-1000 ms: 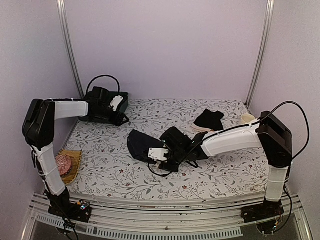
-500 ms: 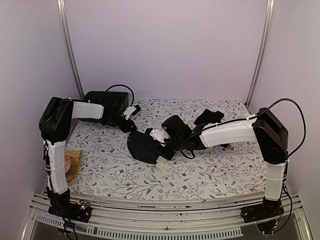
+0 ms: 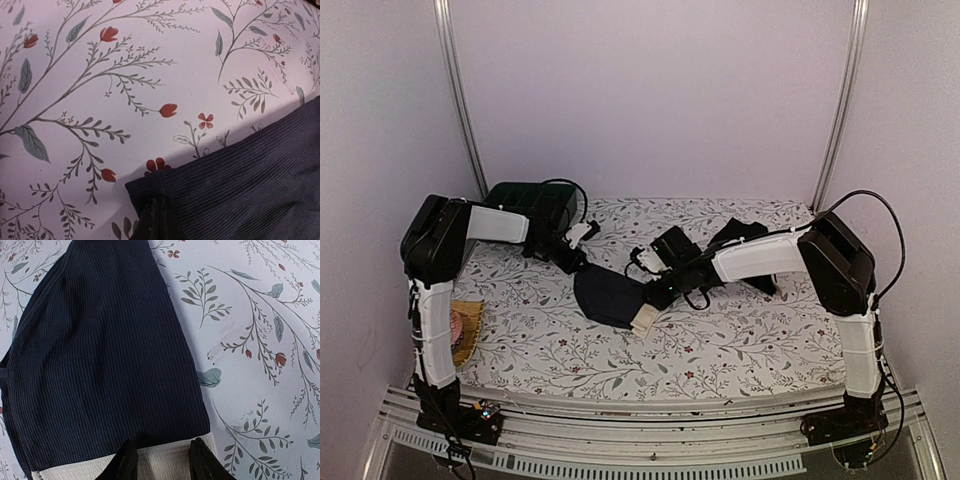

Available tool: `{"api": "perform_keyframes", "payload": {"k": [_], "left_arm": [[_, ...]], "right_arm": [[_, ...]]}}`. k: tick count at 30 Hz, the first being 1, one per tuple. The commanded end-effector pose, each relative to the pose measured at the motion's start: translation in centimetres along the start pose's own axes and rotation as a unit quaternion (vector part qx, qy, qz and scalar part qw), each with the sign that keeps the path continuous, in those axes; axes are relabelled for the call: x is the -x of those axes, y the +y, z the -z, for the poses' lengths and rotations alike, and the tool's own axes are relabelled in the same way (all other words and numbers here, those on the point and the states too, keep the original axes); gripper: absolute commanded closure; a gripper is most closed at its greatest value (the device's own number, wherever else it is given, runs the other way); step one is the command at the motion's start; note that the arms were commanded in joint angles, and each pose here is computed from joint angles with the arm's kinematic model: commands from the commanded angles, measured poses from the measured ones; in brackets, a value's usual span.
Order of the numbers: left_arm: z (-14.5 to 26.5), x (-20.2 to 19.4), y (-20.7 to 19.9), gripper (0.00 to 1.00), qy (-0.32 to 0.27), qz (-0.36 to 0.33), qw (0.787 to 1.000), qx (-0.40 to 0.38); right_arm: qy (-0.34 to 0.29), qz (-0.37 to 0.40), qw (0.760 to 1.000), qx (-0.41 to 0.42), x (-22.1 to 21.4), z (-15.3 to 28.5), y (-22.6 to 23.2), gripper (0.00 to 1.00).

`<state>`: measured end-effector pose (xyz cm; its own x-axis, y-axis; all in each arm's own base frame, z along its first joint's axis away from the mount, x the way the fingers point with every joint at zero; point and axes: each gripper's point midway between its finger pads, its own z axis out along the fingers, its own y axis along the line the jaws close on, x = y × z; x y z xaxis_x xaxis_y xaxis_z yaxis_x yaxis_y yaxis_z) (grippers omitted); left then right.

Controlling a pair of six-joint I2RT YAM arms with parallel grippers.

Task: Roll the underwear
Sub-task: Smooth out the underwear at the center of the board.

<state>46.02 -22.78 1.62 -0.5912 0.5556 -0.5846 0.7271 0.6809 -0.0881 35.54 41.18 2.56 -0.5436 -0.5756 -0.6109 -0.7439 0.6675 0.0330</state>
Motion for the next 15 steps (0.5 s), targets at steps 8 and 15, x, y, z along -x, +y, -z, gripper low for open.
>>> {"api": "perform_keyframes", "payload": {"k": [8,15], "left_arm": [[-0.8,-3.0,1.9,0.94,0.062,-0.014,0.995,0.082],[1.1,-1.3,1.6,0.76,0.042,-0.021,0.995,0.084]], "right_arm": [[0.066,-0.052,0.996,-0.016,-3.1,-0.9,-1.5,0.64],[0.049,0.001,0.996,-0.070,-1.5,1.0,-3.1,0.64]]}}
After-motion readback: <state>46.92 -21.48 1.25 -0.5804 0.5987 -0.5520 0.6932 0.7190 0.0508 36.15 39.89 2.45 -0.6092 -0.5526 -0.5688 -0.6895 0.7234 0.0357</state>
